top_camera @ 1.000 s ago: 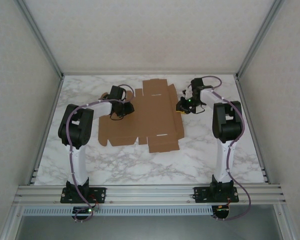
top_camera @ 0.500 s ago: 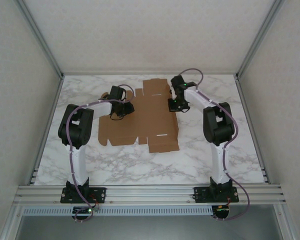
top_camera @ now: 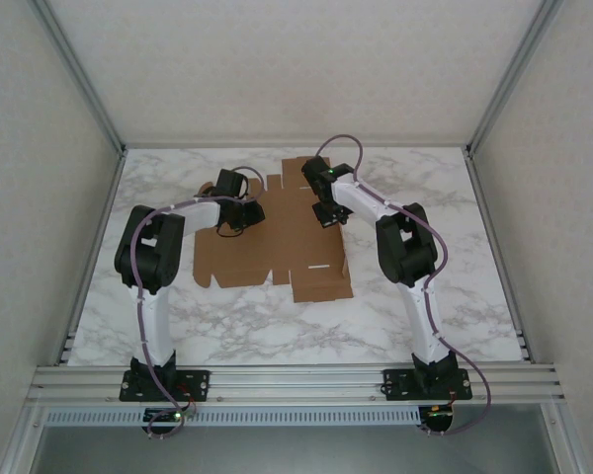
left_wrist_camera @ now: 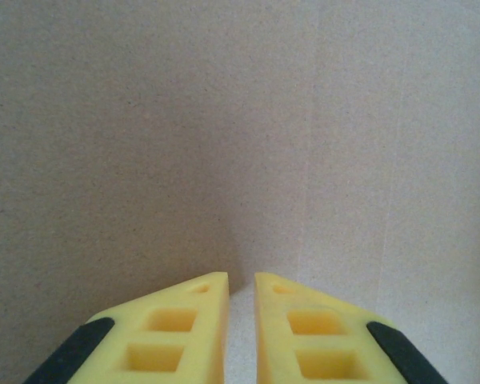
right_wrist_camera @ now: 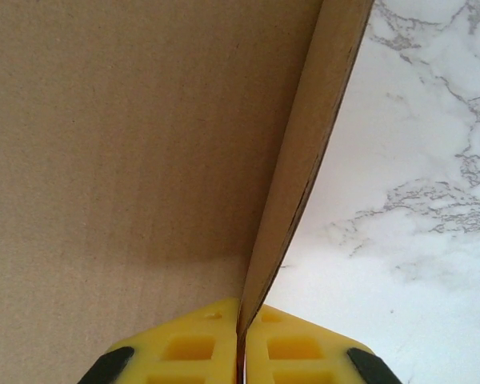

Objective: Fold the paper box

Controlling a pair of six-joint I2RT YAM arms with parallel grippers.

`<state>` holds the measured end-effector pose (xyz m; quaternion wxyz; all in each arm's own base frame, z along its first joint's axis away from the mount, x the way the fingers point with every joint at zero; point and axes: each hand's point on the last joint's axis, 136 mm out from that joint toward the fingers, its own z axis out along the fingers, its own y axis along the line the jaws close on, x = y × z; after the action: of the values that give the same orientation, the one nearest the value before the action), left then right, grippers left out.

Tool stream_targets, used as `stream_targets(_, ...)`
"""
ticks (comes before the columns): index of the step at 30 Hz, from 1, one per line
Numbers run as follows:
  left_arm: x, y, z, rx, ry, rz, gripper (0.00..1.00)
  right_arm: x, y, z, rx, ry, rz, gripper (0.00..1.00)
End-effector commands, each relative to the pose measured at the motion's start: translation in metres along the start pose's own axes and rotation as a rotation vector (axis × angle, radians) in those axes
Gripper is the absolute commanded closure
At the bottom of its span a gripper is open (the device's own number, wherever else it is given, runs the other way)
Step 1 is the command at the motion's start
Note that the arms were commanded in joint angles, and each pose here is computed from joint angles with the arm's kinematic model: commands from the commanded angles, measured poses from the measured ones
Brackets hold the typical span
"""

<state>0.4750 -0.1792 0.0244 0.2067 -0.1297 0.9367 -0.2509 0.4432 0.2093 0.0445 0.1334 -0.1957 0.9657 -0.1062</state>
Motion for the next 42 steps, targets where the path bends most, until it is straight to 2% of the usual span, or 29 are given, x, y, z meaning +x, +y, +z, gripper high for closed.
stream_targets(1, 0.015, 0.01, 0.005, -0.019, 0.046, -0.013, 0.83, 0.015, -0.011, 0.0, -0.085, 0.034, 0.068, 0.91)
stream_targets(5, 0.013, 0.006, 0.003, -0.006, 0.043, -0.012, 0.83, 0.012, -0.025, -0.02, -0.292, -0.036, 0.245, 0.92)
stream_targets(8, 0.015, 0.007, 0.005, -0.004, 0.049, -0.015, 0.84, 0.008, -0.026, -0.038, -0.41, -0.077, 0.302, 0.95)
stream_targets(14, 0.018, 0.007, 0.006, -0.003, 0.057, -0.017, 0.84, -0.002, -0.028, -0.076, -0.543, -0.164, 0.361, 0.95)
stream_targets(21, 0.025, 0.003, 0.012, 0.019, 0.076, -0.025, 0.85, -0.016, -0.013, -0.133, -0.759, -0.234, 0.391, 0.94)
stream_targets(26, 0.03, 0.0, 0.015, 0.03, 0.087, -0.026, 0.86, -0.025, -0.002, -0.16, -0.878, -0.263, 0.416, 0.93)
stream_targets(37, 0.033, -0.004, 0.017, 0.064, 0.098, -0.049, 0.87, -0.049, 0.06, -0.181, -0.963, -0.233, 0.375, 0.89)
stream_targets(39, 0.032, -0.004, 0.017, 0.067, 0.095, -0.051, 0.87, -0.055, 0.071, -0.186, -0.965, -0.238, 0.356, 0.84)
stream_targets(42, 0.033, -0.004, 0.016, 0.065, 0.097, -0.05, 0.87, -0.059, 0.084, -0.181, -0.926, -0.222, 0.33, 0.71)
